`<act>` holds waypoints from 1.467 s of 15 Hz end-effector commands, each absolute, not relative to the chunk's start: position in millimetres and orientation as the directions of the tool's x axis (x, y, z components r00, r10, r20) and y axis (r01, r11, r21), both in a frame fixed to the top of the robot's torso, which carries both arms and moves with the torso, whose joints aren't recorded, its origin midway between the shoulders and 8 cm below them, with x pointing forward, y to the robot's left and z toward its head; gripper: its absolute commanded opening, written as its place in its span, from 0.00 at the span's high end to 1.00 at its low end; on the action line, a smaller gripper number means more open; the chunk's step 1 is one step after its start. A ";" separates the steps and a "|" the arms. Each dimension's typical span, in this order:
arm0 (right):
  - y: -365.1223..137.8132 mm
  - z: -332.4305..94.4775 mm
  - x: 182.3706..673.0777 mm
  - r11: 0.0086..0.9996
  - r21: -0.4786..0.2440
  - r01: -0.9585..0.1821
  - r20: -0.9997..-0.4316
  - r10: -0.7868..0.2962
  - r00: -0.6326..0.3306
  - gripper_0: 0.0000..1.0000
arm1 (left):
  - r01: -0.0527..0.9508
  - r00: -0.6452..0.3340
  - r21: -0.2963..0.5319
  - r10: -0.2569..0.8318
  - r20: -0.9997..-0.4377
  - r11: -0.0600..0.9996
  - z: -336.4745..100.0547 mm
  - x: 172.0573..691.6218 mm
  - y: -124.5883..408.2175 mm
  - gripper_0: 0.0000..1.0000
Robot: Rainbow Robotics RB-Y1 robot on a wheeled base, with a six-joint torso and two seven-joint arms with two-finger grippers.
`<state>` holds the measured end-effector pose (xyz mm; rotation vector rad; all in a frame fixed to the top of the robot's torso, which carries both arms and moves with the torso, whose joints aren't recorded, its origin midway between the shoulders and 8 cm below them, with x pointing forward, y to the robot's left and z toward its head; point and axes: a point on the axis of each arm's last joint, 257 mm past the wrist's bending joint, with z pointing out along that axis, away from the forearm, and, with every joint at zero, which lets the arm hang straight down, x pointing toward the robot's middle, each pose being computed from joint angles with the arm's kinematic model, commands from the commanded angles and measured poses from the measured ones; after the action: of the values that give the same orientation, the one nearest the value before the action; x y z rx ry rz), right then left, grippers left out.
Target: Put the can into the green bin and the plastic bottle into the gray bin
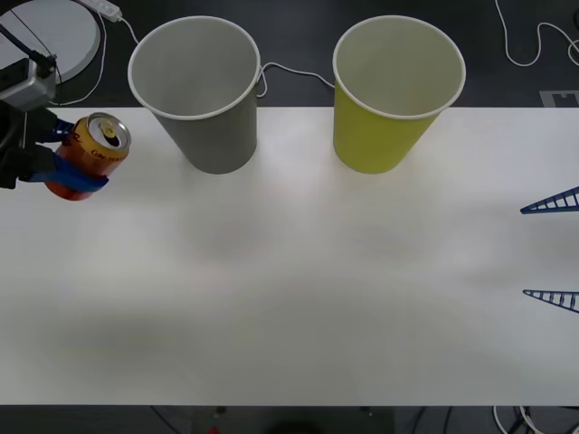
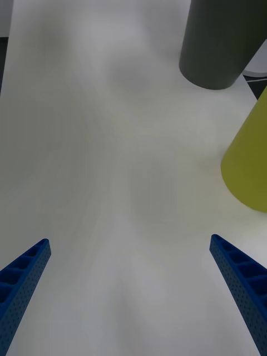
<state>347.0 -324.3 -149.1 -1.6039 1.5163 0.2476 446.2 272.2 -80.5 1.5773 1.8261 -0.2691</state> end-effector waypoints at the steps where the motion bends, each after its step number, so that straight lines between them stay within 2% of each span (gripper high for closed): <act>1: -324.3 -149.1 347.0 0.143 -0.453 -0.880 -0.673 -0.703 0.232 0.00 | 0.936 -0.044 0.253 0.795 -0.605 0.244 -54.3 437.5 256.2 1.00; 8: -324.3 -149.1 347.0 0.143 -0.453 -0.880 -0.673 -0.703 0.232 0.00 | 0.936 -0.092 0.235 0.824 -0.559 0.263 8.6 436.2 181.1 1.00; 13: -324.3 -149.1 347.0 0.143 -0.453 -0.880 -0.673 -0.703 0.232 0.00 | 0.929 -0.140 0.196 0.787 -0.601 0.314 41.8 455.7 104.9 1.00; 22: -324.3 -149.1 347.0 0.143 -0.453 -0.880 -0.673 -0.703 0.232 0.00 | 0.910 -0.143 0.221 0.768 -0.624 0.349 75.1 517.6 -34.7 1.00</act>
<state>347.0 -324.3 -149.1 -1.6040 1.5163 0.2476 513.2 -23.4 73.1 1.4664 1.9501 -0.2822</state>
